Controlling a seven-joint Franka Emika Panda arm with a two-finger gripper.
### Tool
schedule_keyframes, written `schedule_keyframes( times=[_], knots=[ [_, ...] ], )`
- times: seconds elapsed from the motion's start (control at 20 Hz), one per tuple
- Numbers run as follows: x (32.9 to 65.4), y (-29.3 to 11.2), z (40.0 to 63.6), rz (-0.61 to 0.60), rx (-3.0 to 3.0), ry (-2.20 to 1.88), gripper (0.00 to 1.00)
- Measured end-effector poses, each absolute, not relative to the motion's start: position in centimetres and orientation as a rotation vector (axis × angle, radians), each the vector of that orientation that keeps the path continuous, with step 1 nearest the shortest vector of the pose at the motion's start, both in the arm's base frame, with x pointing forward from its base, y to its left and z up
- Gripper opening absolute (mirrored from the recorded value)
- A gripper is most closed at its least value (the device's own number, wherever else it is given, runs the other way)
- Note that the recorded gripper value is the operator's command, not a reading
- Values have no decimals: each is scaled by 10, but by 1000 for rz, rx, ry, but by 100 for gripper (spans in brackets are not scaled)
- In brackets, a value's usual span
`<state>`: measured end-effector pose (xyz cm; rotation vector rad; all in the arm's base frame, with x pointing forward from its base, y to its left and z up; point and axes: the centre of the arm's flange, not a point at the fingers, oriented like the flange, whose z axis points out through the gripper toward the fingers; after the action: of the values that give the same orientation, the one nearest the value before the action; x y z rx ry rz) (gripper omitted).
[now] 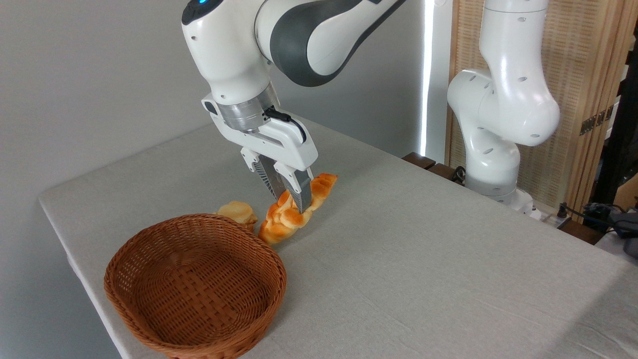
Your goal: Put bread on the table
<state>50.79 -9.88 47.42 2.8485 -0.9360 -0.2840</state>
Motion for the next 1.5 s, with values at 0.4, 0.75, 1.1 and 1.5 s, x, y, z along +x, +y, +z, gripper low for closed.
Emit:
schedule_keyframes(
  times=[0.4, 0.75, 1.1, 1.5],
  knots=[
    [508, -101, 473, -287, 2847, -941, 100],
    [508, -101, 472, -289, 2846, -942, 100],
    [507, -104, 472, -290, 2844, -951, 100],
    [509, -106, 479, -260, 2848, -956, 100]
  ],
)
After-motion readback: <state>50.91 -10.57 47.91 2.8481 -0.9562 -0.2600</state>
